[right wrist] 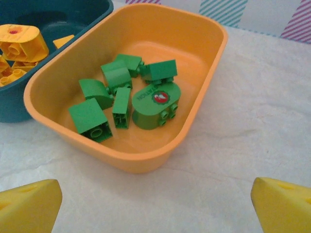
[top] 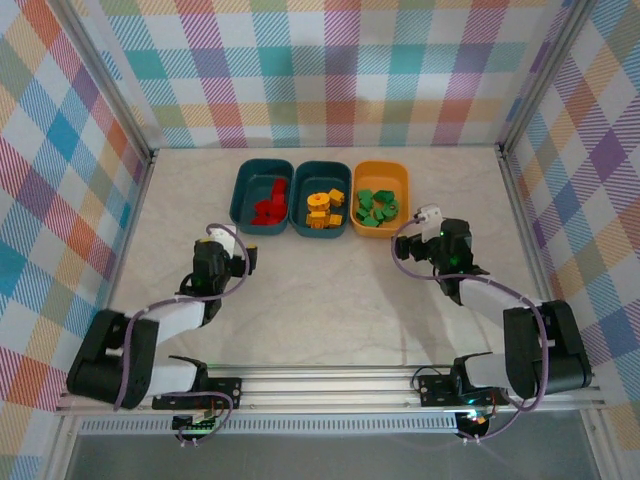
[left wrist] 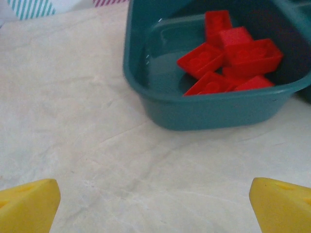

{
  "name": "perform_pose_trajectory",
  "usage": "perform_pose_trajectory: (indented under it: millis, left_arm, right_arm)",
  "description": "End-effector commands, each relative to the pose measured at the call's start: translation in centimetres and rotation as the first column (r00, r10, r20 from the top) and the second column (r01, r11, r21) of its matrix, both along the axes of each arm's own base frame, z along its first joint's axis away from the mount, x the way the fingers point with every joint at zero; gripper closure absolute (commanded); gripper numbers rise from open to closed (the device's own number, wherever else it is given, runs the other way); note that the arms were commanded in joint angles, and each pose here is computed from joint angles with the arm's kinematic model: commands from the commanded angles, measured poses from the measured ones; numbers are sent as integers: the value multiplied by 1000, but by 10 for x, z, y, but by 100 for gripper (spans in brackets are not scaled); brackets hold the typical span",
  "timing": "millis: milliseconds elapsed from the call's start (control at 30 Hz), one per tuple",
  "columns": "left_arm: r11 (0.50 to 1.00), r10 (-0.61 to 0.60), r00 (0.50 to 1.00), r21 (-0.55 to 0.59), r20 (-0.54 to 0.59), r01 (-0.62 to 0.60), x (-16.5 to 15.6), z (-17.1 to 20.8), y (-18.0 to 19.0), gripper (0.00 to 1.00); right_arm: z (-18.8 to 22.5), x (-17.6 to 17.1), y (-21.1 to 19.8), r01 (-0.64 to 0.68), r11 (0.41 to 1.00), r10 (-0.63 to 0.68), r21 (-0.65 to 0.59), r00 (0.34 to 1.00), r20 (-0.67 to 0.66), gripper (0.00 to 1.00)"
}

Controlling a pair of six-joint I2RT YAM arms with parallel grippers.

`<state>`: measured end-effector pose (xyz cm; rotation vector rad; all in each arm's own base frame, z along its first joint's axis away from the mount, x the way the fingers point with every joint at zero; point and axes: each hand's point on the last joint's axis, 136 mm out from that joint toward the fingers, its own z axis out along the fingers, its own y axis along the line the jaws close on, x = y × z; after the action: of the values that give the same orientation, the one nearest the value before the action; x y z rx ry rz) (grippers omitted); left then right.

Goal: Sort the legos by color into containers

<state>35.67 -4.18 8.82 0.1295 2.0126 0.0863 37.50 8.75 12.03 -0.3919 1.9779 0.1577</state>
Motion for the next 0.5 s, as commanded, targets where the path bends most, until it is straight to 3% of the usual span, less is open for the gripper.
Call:
perform_pose_trajectory:
  millis: [0, 133, 267, 333, 467]
  left_arm:
    - [996, 20, 988, -85, 152, -7, 14, 20, 5, 0]
    - [991, 28, 988, -137, 149, -7, 28, 2, 13, 0]
    - [979, 87, 996, -189, 33, -79, 39, -8, 29, 0]
    - [973, 103, 995, -208, 20, -96, 41, -9, 33, 0]
    - [974, 104, 994, -205, 20, -98, 41, -9, 34, 0]
  right_arm:
    - [-5, 2, -8, -9, 1000, 7, 26, 996, 87, 0]
    - [-6, -1, -25, 64, 996, -73, 64, 988, 134, 0]
    - [-21, 8, -45, 144, 980, -162, 141, 978, 129, 0]
    - [-27, 15, -51, 183, 975, -190, 129, 981, 44, 0]
    - [-28, 23, -64, 219, 959, -225, 181, 974, 12, 0]
